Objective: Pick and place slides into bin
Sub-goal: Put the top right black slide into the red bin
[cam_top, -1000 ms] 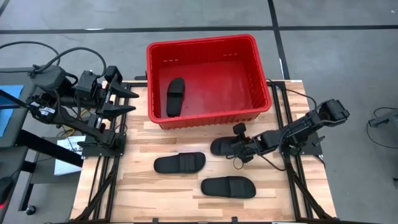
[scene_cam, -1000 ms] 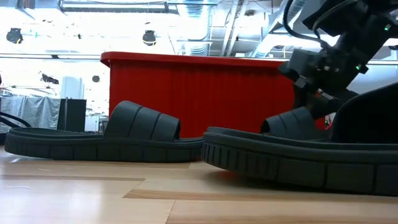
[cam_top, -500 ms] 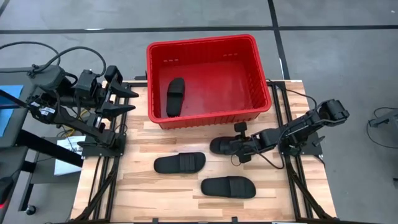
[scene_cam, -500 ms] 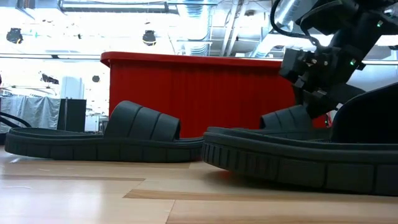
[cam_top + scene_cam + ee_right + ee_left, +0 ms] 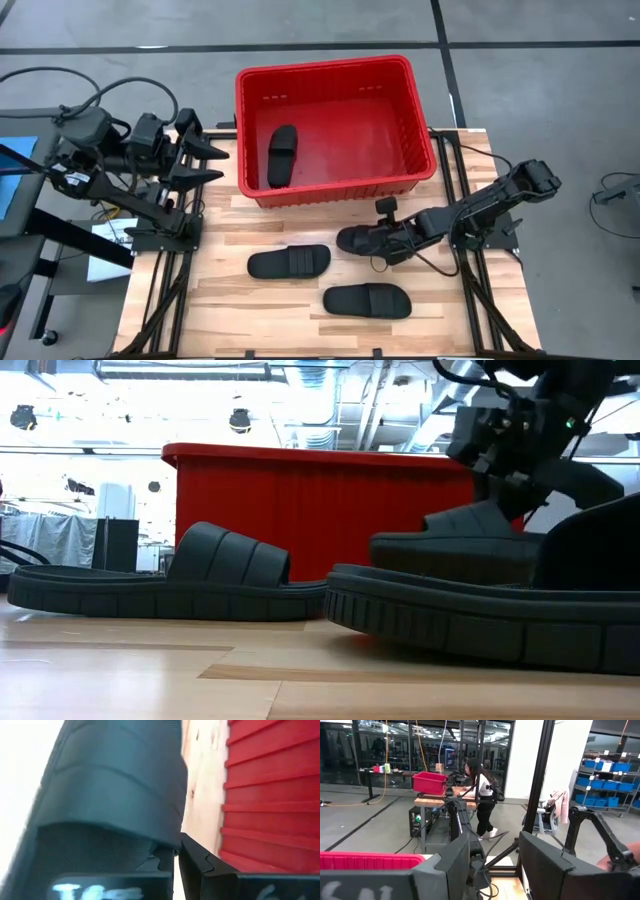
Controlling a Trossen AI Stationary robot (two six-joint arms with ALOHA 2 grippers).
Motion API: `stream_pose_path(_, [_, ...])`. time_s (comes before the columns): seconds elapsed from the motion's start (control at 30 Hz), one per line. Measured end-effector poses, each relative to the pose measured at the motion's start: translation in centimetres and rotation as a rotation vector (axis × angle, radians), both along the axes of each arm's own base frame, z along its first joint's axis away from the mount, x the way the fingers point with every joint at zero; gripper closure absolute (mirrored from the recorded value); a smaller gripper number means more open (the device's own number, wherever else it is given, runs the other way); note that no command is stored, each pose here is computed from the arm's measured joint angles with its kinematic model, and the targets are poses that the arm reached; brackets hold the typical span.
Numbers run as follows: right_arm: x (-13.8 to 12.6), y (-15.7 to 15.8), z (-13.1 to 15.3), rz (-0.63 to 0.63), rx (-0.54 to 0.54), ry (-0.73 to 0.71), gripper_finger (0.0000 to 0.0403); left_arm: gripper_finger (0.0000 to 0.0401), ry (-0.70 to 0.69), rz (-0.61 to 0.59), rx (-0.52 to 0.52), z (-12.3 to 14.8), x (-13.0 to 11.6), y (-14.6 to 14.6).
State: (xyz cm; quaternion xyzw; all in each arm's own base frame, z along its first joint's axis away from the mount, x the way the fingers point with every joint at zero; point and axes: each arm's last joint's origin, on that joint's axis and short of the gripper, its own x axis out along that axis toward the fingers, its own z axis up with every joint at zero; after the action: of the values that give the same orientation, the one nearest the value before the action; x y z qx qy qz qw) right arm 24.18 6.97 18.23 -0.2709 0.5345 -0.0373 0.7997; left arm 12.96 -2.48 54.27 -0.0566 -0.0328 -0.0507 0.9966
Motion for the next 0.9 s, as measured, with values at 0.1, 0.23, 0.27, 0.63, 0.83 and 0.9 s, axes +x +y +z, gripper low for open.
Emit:
stream_pose_path(0.1, [0.1,0.5,0.9,0.014,-0.008,0.007,0.0402,0.024,0.015,0.0,0.003,-0.2,0.5,-0.1])
stream_pose_path(0.23, [0.0,1.1,2.0,0.001,-0.023,0.027,0.0402,0.024,0.035,0.0,0.008,-0.4,1.4,-0.3])
stream_pose_path(0.27, [0.0,1.2,2.4,0.001,-0.036,0.027,0.0402,0.024,0.042,0.0,0.009,-0.5,1.7,-0.4])
stream_pose_path(0.63, [-0.1,2.6,7.7,0.031,-0.15,0.028,0.0403,0.024,0.056,0.013,-0.124,-0.7,3.6,-0.7])
stream_pose_path(0.83, [-1.0,2.0,10.9,0.023,-0.23,0.054,0.0403,0.024,0.038,0.065,-0.116,-0.5,3.3,-0.5])
stream_pose_path(0.9, [-1.3,1.7,12.2,0.006,-0.264,0.018,0.0402,0.024,0.033,0.099,-0.085,-0.5,3.2,-0.4])
